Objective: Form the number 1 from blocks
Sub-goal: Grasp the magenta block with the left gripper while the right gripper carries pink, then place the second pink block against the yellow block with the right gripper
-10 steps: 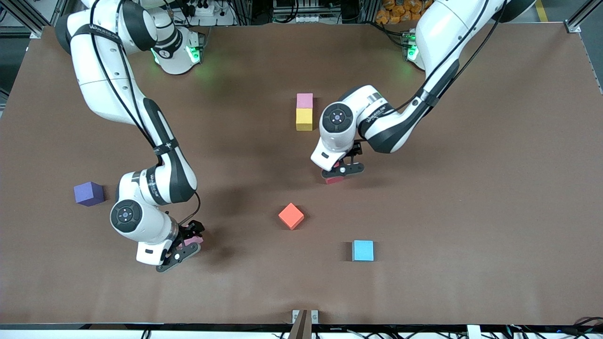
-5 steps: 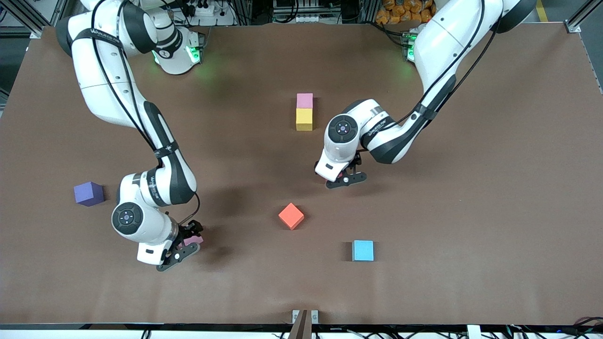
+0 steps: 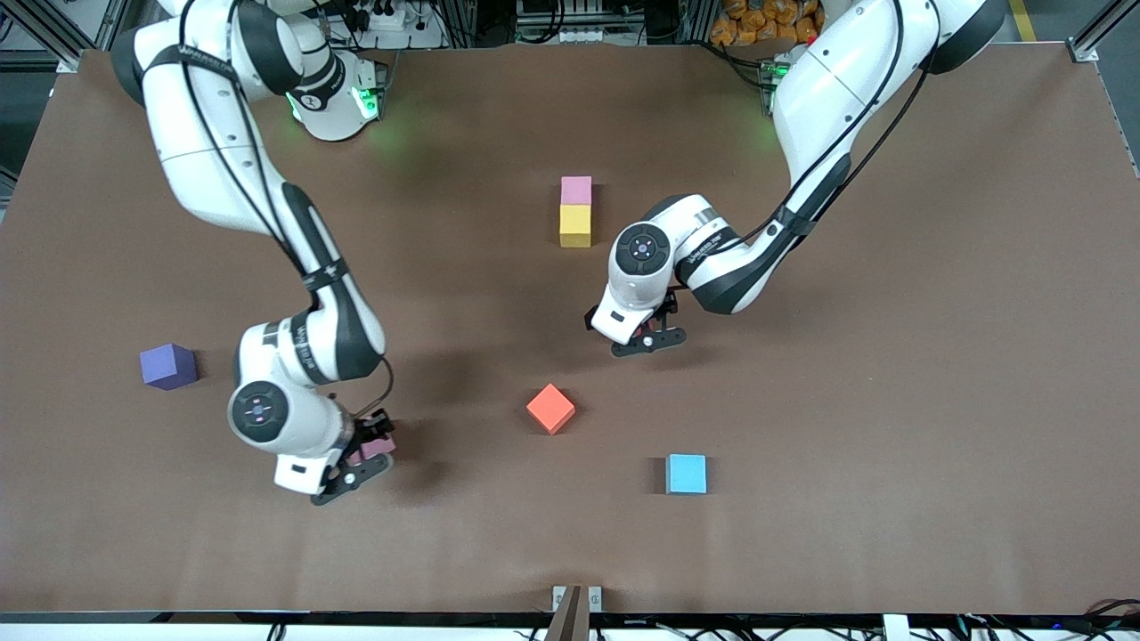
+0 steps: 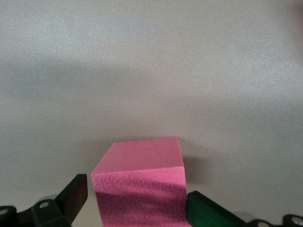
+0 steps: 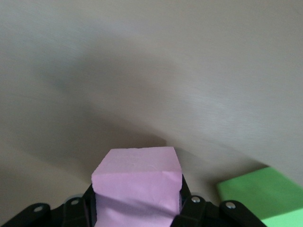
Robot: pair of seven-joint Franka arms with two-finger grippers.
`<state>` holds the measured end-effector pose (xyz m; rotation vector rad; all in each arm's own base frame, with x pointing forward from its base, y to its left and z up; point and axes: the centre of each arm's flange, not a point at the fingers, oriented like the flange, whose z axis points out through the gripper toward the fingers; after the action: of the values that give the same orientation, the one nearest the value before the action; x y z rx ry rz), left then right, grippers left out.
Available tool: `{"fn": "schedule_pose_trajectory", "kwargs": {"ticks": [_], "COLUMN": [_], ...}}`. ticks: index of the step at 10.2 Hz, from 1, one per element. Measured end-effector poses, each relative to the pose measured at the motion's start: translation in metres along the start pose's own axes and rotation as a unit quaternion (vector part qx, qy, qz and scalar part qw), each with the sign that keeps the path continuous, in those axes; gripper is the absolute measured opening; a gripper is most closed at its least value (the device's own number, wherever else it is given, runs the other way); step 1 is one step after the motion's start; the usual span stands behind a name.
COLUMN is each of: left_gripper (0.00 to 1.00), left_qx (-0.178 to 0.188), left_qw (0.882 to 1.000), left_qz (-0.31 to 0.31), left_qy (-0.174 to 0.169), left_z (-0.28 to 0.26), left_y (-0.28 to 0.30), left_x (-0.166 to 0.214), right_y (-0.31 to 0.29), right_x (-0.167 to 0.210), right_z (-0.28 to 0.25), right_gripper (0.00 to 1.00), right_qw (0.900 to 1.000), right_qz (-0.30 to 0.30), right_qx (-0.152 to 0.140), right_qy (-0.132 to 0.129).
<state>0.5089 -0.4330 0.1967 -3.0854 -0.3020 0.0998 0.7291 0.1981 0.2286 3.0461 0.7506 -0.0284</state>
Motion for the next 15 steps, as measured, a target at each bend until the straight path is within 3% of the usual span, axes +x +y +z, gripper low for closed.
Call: {"fn": "schedule_pose_trajectory", "kwargs": {"ticks": [4,9,12,15], "left_gripper": [1.00,0.99,0.63,0.63], "left_qx": [-0.005,-0.005,-0.003,-0.005], "left_qw": [1.000,1.000,1.000,1.000], "left_qz": [-0.003,-0.001,0.003,0.004], "left_qy": [0.006,0.006,0.007,0.023], "left_z": [-0.006,-0.006,-0.005,-0.026], "left_y": [0.001,0.003,0.000,-0.016], "left_x": [0.005,0.004,0.006,0.031], "right_y": [-0.079,-0.159,-0.212,-0.261], "right_x": [0.008,-0.014,-0.026,-0.036], "right_z": [-0.055,-0.080,-0.066,-0.052], "right_gripper": [0.63,0.60,0.60,0.60], "right_qw": [0.995,0.981,0.972,0.964], "right_qz": [0.099,0.182,0.215,0.245], "right_qx": [0.013,0.037,0.040,0.049], "right_qy": [-0.005,-0.059,-0.085,-0.092]}}
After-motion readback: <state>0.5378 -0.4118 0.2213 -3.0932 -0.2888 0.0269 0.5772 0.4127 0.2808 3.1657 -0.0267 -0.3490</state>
